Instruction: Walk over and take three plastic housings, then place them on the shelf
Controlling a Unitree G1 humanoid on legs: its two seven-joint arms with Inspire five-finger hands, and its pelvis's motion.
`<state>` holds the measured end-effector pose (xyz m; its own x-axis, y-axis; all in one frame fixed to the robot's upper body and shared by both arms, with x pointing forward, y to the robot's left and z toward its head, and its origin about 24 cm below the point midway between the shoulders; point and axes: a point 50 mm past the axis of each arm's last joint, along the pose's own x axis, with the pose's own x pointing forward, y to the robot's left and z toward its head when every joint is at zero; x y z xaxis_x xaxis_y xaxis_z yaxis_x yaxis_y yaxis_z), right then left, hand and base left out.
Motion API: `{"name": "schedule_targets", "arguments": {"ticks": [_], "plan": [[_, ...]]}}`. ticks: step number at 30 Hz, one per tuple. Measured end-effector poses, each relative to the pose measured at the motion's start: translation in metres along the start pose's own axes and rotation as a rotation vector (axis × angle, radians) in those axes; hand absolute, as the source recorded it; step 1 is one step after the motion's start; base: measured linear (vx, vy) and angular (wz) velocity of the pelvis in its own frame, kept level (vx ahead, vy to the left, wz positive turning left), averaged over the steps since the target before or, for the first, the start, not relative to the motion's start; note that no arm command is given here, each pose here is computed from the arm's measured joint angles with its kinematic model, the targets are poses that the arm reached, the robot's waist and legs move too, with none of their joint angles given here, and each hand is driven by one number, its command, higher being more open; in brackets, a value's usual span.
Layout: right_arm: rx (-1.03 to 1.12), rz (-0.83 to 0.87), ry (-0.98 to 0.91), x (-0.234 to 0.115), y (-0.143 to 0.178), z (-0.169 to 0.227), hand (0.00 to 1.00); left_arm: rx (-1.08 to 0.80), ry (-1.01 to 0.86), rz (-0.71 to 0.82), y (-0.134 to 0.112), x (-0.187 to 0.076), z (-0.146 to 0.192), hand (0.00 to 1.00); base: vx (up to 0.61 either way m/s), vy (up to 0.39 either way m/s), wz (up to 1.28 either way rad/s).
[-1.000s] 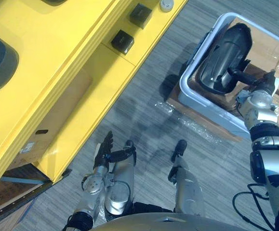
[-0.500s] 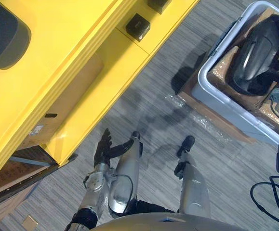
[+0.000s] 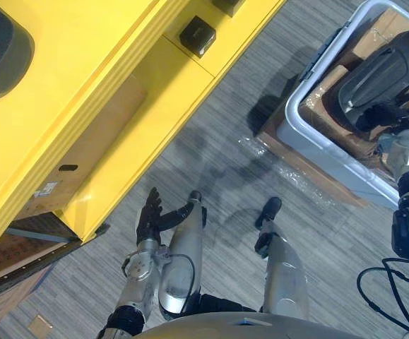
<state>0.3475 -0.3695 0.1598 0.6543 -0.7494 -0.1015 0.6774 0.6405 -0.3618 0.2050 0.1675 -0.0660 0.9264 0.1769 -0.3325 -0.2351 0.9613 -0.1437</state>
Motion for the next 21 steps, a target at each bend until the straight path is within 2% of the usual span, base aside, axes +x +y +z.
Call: {"name": "schedule_targets", "arguments": {"ticks": [7, 11, 16, 21], "plan": [[-0.105, 0.057, -0.046, -0.011, 0.026, -0.022, 0.00, 0.006, -0.109, 0.010, 0.011, -0.005, 0.024, 1.00, 0.00, 0.006, -0.02], [-0.190, 0.045, -0.115, -0.017, 0.025, -0.032, 0.00, 0.021, -0.215, -0.015, 0.016, -0.014, 0.049, 1.00, 0.02, -0.004, -0.01], [-0.249, 0.022, -0.214, -0.027, 0.024, -0.031, 0.00, 0.054, -0.344, -0.128, 0.001, -0.020, 0.086, 1.00, 0.07, -0.027, -0.04], [-0.289, 0.024, -0.305, -0.039, 0.035, -0.017, 0.00, 0.069, -0.400, -0.306, -0.030, -0.010, 0.117, 1.00, 0.05, -0.027, -0.12]]}}
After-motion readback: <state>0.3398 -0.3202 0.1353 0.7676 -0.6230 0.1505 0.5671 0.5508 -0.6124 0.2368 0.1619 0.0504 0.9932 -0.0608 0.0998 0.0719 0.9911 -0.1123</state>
